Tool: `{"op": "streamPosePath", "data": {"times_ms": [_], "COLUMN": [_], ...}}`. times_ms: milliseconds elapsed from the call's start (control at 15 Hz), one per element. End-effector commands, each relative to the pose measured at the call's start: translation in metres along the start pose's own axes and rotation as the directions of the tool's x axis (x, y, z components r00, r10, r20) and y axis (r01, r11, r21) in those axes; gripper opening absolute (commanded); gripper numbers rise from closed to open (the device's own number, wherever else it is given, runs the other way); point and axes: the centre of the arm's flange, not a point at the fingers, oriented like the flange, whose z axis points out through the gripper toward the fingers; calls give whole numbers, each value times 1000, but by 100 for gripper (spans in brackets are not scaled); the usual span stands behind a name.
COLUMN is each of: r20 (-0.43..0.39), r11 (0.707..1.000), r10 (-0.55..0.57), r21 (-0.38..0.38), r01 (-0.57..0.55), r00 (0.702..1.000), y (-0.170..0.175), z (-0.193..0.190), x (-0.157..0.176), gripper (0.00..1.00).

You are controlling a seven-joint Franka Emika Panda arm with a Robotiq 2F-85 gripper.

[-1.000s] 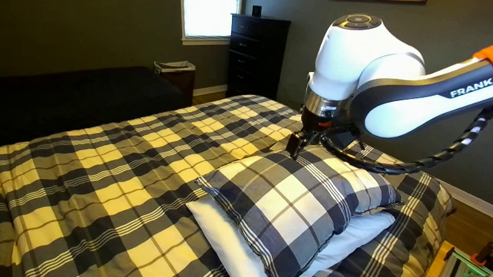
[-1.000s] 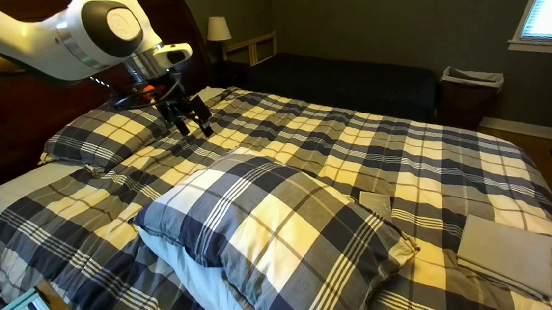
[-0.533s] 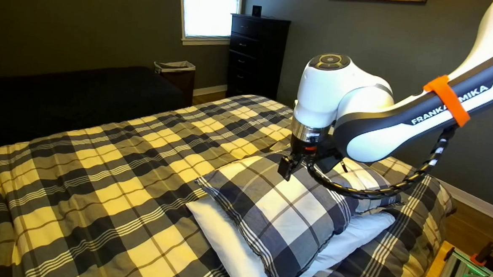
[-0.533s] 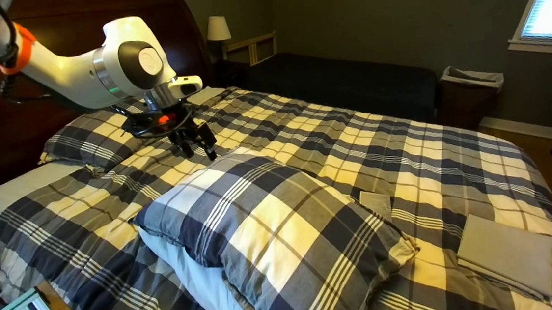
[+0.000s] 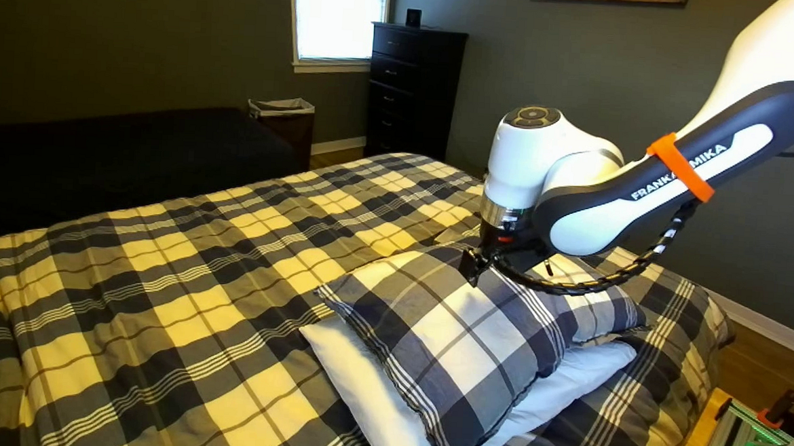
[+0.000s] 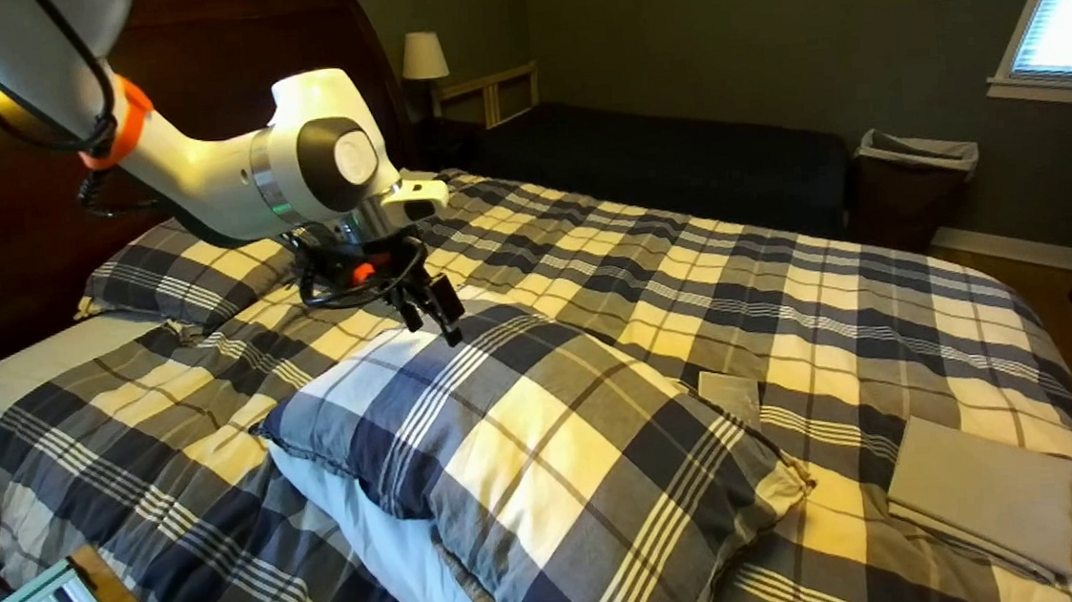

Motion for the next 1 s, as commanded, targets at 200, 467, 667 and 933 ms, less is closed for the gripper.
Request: {"op": "streamPosePath", "data": {"times_ms": [200, 467, 667, 933], "r20": [-37, 45, 78, 92], "r11": [959, 895, 879, 854], "r10": [271, 425, 463, 507], "r21": [90, 128, 89, 86], "r01": [-267, -427, -469, -514], "r00": [962, 904, 883, 857], "y": [57, 70, 71, 67], "z": [11, 30, 47, 73], "x": [13, 14, 8, 6], "gripper": [100, 100, 100, 100]}}
